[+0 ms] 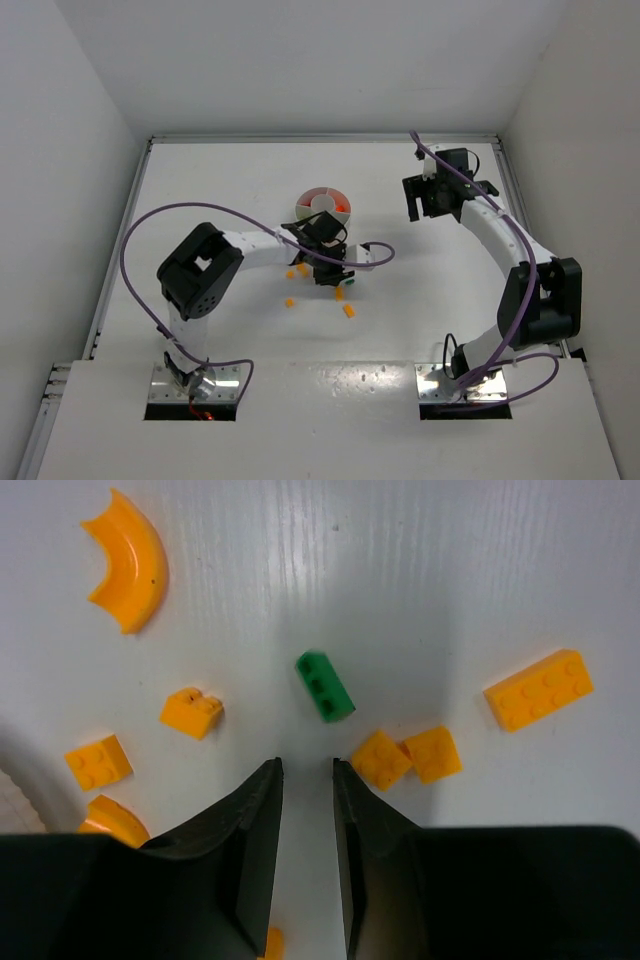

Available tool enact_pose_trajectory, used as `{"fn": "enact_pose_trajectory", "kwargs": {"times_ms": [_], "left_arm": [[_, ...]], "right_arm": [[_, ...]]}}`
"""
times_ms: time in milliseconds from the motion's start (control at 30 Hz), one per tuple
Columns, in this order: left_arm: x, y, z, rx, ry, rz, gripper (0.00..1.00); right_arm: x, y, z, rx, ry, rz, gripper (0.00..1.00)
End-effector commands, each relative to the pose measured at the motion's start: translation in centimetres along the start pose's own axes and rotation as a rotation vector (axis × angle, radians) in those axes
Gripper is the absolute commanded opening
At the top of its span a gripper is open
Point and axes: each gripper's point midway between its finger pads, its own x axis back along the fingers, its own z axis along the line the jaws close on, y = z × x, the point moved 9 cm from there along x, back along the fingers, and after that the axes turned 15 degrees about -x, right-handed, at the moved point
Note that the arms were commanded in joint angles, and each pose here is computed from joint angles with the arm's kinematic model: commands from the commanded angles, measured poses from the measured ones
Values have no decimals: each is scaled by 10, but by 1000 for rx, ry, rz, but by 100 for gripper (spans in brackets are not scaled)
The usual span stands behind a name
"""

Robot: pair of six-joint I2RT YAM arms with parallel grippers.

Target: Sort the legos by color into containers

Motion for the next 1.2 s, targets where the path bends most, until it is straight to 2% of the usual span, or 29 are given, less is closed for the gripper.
{"fn": "enact_pose_trajectory", "kwargs": {"times_ms": [0, 167, 300, 767, 1167], "left_arm": [[-7, 1, -1, 6, -21, 25, 32], [-9, 3, -1, -2, -20, 32, 46], [-9, 6, -1, -1, -31, 18, 49], [-34, 57, -13, -115, -90, -47, 49], [-43, 56, -7, -103, -100, -10, 50]], "right_arm": [[13, 10, 1, -6, 22, -57, 80], [13, 8, 2, -6, 30, -47, 80], [14, 11, 2, -6, 31, -56, 80], [12, 10, 3, -6, 39, -46, 80], [14, 12, -1, -13, 25, -57, 80]]}}
